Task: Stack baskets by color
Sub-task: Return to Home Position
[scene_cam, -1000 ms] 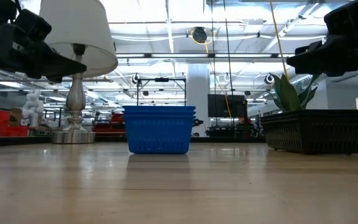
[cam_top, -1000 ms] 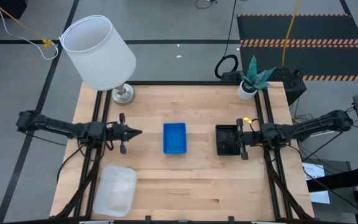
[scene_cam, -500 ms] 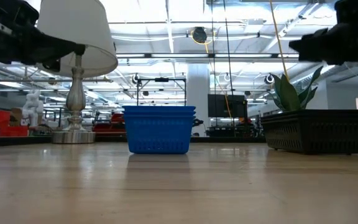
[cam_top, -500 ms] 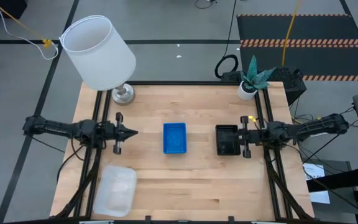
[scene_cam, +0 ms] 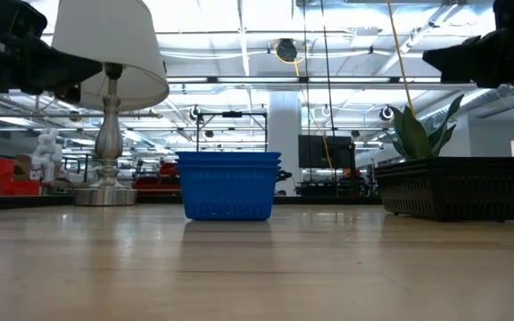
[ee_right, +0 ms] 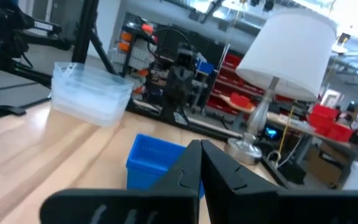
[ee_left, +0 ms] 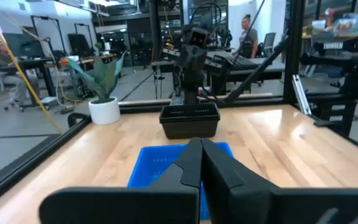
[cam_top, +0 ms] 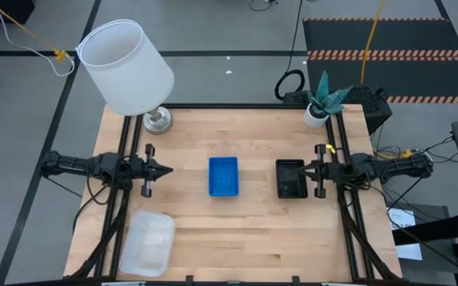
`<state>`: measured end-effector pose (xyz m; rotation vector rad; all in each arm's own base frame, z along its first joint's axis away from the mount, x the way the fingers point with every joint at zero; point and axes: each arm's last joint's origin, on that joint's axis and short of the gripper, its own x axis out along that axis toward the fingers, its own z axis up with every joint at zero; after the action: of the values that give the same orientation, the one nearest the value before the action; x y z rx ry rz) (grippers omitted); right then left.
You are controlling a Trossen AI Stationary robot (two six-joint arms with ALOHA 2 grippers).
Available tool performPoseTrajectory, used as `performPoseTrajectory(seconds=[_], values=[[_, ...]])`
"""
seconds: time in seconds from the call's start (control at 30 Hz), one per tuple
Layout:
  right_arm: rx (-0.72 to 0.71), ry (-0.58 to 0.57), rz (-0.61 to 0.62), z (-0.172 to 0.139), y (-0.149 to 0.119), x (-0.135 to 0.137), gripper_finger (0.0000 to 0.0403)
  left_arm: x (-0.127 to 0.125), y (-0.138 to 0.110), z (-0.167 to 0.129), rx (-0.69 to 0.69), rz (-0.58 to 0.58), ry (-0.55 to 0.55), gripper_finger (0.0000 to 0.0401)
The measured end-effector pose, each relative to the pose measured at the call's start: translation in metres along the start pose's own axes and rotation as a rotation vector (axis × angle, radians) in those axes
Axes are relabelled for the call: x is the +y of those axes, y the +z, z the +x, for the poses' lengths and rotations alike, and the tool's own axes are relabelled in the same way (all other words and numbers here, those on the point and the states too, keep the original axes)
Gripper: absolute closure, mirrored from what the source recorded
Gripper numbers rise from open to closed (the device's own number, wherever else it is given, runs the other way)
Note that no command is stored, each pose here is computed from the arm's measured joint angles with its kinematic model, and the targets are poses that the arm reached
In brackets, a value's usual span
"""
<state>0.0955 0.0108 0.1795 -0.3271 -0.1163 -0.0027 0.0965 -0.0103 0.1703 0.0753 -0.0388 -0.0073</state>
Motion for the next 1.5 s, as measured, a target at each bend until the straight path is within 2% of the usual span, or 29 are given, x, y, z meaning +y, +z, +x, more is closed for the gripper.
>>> performPoseTrajectory(seconds=[0.3,0.53,0.67,0.87,1.1,1.27,1.5], values=[[0.074,0.015,0.029,0.000,-0.007,0.001,0.0403,0.001,0.000,0.000,0.005,0.031,0.014,0.0386],[0.106,0.015,0.001,0.000,-0.011,0.001,0.0403,0.001,-0.001,0.000,0.007,0.023,0.014,0.0398],[0.117,0.019,0.002,-0.001,-0.012,0.001,0.0403,0.001,-0.001,0.000,0.006,0.032,0.015,0.0384],[0.108,0.014,0.019,0.000,-0.011,0.001,0.0403,0.002,0.000,0.000,-0.009,0.036,0.018,0.0375],[0.030,-0.018,0.030,0.000,-0.003,-0.002,0.0403,0.002,0.001,0.000,-0.012,0.020,0.020,0.0390],[0.036,-0.016,0.029,0.000,-0.004,-0.002,0.0403,0.002,0.001,0.000,-0.016,0.017,0.020,0.0398],[0.033,-0.016,0.030,0.000,-0.003,-0.002,0.0403,0.002,0.001,0.000,-0.016,0.017,0.020,0.0373]])
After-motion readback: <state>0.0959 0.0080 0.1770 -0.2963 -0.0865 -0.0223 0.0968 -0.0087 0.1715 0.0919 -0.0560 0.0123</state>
